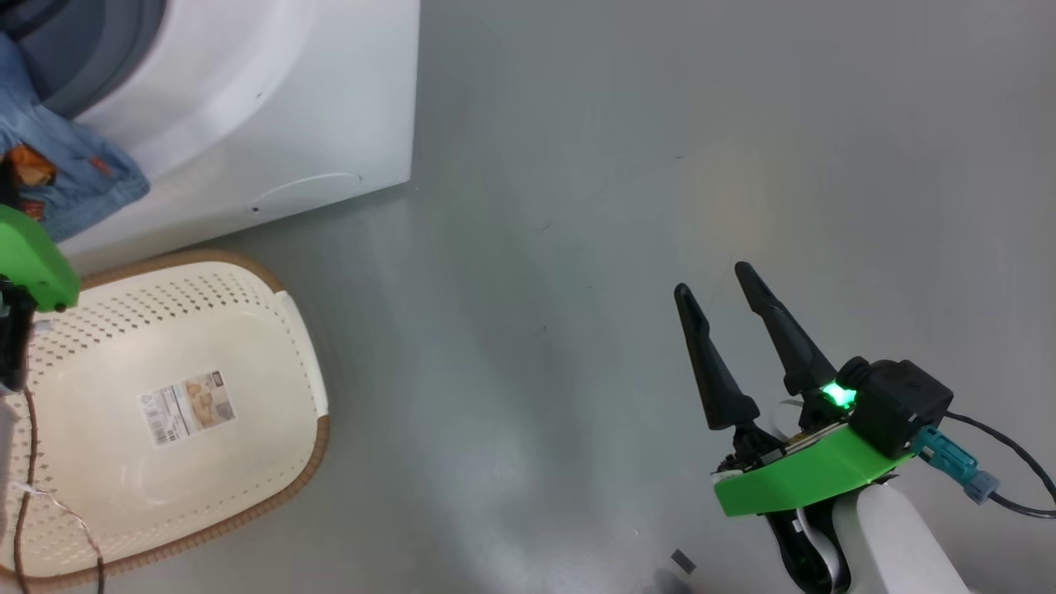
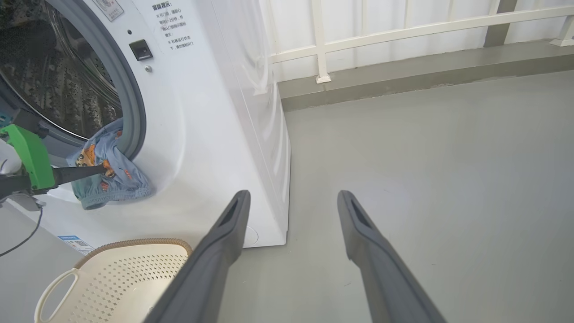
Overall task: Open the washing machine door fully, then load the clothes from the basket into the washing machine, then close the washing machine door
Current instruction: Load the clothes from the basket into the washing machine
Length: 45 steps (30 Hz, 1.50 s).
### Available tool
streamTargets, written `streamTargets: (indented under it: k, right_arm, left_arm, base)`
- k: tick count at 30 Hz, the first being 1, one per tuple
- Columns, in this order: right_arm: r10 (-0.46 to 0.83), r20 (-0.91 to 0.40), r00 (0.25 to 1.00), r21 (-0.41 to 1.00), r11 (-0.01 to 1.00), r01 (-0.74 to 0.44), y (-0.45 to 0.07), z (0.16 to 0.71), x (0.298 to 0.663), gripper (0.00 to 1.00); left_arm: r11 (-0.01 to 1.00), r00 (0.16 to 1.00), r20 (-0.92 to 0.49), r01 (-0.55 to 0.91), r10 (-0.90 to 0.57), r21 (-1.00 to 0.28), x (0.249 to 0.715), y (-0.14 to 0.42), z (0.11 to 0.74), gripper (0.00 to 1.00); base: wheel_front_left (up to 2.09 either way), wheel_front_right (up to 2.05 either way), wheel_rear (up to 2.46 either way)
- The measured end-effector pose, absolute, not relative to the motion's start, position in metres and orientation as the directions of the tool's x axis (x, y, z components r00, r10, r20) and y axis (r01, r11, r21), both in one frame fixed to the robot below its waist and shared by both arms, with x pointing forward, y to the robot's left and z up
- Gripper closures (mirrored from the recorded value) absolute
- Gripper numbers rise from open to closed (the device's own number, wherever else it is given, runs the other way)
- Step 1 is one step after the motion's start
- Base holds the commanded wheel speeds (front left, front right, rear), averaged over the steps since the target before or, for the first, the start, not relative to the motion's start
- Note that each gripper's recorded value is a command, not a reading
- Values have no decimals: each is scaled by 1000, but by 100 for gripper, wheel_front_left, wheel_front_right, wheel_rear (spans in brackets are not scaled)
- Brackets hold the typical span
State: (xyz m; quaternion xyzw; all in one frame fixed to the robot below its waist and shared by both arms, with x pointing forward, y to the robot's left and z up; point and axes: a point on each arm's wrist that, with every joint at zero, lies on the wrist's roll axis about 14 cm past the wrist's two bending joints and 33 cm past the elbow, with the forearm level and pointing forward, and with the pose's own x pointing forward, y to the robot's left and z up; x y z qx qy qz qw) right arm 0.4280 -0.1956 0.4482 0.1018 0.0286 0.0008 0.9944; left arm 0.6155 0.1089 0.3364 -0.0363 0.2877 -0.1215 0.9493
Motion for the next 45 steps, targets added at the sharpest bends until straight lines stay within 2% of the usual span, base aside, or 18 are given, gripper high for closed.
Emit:
streamTargets:
  k: [7,16,24,29,37,45]
  right_arm:
    - [15,-47,999,211,977,-5,-193,448,434,0]
    - [41,-50,998,223,974,-29,-184,443,440,0]
    - [33,-62,998,224,974,-18,-187,440,438,0]
    - [25,-65,998,222,975,-10,-190,439,441,0]
    - [8,-77,997,240,971,11,-196,435,442,0]
    - [-12,-124,992,237,971,42,-203,422,436,0]
  left_arm:
    - [958,781,-555,252,-286,-139,613,116,347,100]
    - [943,793,-512,300,-330,-144,627,132,393,100]
    - [955,836,-464,282,-292,-93,648,145,426,100]
    - [958,830,-485,277,-276,-73,657,144,420,100]
    - [972,860,-461,233,-219,-26,697,146,422,100]
    - [984,925,-341,179,-168,2,744,148,437,100]
  base:
    - [0,0,0]
    - [0,0,0]
    - [0,0,0]
    - [0,0,0]
    - [0,0,0]
    - [0,0,0]
